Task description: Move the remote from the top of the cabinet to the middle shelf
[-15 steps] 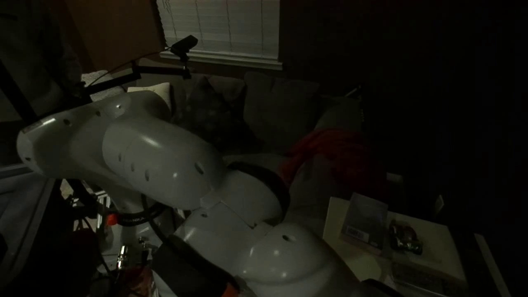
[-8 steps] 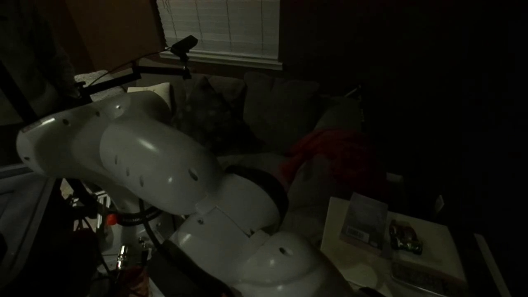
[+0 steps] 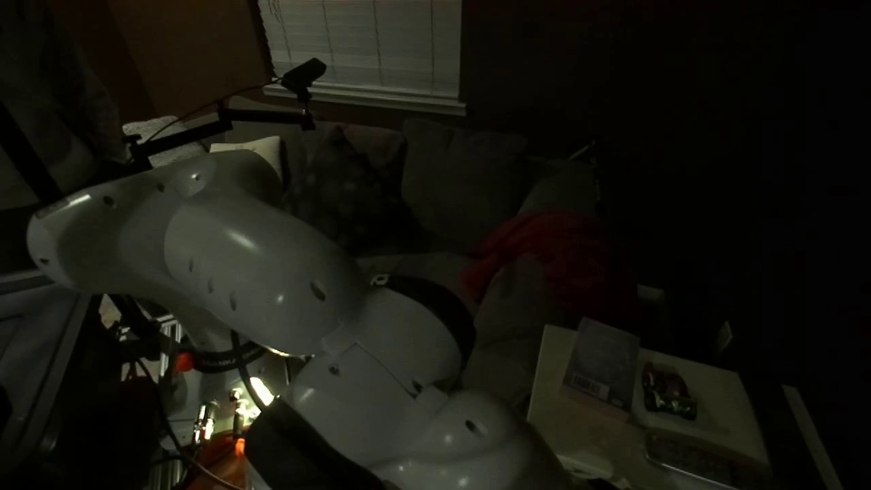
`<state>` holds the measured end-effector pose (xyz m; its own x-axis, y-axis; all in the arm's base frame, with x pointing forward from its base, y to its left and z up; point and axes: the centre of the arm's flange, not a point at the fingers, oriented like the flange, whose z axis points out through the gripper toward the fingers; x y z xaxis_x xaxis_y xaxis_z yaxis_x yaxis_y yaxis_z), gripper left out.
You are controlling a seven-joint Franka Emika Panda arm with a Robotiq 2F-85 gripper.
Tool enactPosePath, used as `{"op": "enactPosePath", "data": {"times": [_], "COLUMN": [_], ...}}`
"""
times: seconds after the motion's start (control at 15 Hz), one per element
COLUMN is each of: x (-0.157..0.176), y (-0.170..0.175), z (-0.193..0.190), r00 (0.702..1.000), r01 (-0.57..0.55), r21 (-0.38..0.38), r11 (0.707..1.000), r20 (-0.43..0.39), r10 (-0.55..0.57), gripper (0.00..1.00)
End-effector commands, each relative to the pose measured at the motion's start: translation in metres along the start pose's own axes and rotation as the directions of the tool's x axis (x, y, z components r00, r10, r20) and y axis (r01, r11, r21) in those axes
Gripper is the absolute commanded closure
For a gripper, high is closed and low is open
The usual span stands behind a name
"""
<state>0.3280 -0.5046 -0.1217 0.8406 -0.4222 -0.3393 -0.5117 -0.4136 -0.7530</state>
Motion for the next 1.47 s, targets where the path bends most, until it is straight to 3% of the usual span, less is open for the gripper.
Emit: {"op": "enactPosePath", "data": {"times": [0.0, 0.13, 0.33, 0.4, 0.47, 0.67, 0.73, 0.87, 1.07, 1.4], "x": [0.028, 0.033, 0.037, 0.037, 0.006, 0.005, 0.003, 0.016, 0.038, 0.066], "y": [0.025, 0.033, 0.036, 0.034, 0.011, 0.01, 0.005, 0.008, 0.008, 0.016], "z": [0.004, 0.003, 0.011, 0.016, 0.007, 0.014, 0.014, 0.017, 0.015, 0.016], "r00": [0.995, 0.987, 0.962, 0.957, 0.974, 0.966, 0.966, 0.957, 0.935, 0.844], "r01": [-0.037, -0.072, -0.169, -0.213, -0.15, -0.194, -0.166, -0.071, 0.057, 0.206], "r21": [0.03, 0.032, 0.108, 0.132, 0.058, 0.086, 0.102, 0.151, 0.137, 0.096], "r11": [0.999, 0.997, 0.98, 0.968, 0.987, 0.977, 0.981, 0.986, 0.989, 0.974], "r20": [-0.096, -0.145, -0.197, -0.173, -0.161, -0.154, -0.185, -0.267, -0.353, -0.521], "r10": [0.04, 0.075, 0.188, 0.234, 0.158, 0.205, 0.183, 0.11, -0.005, -0.127], "gripper": [0.93, 0.93, 0.93, 0.93, 0.72, 0.72, 0.93, 0.93, 0.93, 0.93]}}
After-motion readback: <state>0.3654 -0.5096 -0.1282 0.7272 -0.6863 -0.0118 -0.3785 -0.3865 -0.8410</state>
